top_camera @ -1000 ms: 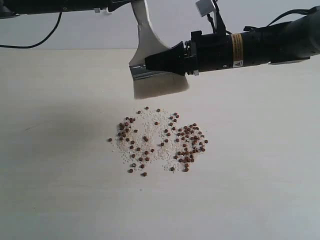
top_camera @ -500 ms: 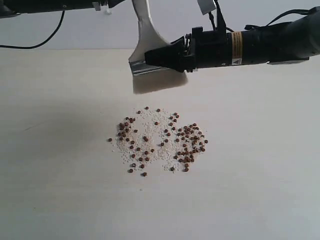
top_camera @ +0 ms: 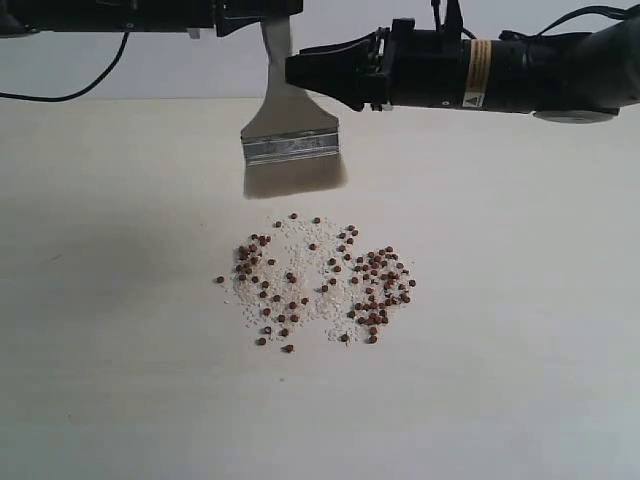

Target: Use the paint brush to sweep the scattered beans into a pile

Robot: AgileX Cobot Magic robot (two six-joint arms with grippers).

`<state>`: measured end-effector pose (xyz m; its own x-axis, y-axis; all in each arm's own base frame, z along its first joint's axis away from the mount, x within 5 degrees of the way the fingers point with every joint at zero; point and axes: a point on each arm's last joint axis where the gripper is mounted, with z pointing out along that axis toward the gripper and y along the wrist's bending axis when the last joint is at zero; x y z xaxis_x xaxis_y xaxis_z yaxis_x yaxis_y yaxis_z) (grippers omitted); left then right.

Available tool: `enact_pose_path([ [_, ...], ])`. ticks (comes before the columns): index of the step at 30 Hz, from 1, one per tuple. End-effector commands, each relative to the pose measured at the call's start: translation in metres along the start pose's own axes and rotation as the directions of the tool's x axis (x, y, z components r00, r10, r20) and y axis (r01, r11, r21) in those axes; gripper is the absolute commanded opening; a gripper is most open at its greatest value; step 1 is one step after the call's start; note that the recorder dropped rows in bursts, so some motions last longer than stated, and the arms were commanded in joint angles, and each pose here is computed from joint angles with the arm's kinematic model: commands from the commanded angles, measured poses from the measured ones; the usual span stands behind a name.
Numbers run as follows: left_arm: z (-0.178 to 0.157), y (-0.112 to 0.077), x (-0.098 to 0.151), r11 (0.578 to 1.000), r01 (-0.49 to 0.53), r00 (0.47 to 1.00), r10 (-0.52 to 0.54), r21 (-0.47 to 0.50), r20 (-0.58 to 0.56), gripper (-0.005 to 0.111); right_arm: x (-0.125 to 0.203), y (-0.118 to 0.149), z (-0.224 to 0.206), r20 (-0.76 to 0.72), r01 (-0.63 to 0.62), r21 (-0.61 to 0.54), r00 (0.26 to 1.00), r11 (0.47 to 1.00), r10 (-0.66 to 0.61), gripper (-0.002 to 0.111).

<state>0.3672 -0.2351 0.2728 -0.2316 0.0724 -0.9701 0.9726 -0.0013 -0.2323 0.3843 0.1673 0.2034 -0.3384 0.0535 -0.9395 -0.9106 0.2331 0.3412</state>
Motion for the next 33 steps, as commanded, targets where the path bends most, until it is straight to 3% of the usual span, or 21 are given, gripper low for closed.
enact_pose_path([
  [1, 0.009, -0.007, -0.003, 1.0, 0.001, 1.0, -0.001, 0.025, 0.007, 0.0, -0.007, 0.005, 0.002, 0.026, 0.023, -0.01, 0.999, 1.0, -0.023, 0.049],
  [17, 0.02, -0.013, 0.005, 0.998, -0.022, 0.998, 0.025, 0.054, -0.052, 0.0, -0.017, 0.023, 0.006, -0.018, 0.084, -0.062, 0.996, 0.995, -0.085, 0.047],
  [23, 0.023, -0.007, 0.014, 0.998, 0.009, 0.999, -0.007, 0.061, -0.045, 0.0, -0.011, 0.024, 0.006, -0.068, 0.08, -0.083, 0.994, 0.993, -0.086, 0.025],
  [31, 0.023, -0.007, 0.011, 0.998, 0.02, 1.0, -0.02, 0.054, -0.011, 0.0, -0.011, 0.024, 0.006, -0.071, 0.079, -0.084, 0.994, 0.993, -0.085, 0.001],
  [33, 0.023, -0.006, 0.009, 0.998, 0.026, 1.0, -0.026, 0.051, 0.004, 0.0, -0.012, 0.024, 0.006, -0.066, 0.079, -0.082, 0.994, 0.993, -0.085, 0.0],
])
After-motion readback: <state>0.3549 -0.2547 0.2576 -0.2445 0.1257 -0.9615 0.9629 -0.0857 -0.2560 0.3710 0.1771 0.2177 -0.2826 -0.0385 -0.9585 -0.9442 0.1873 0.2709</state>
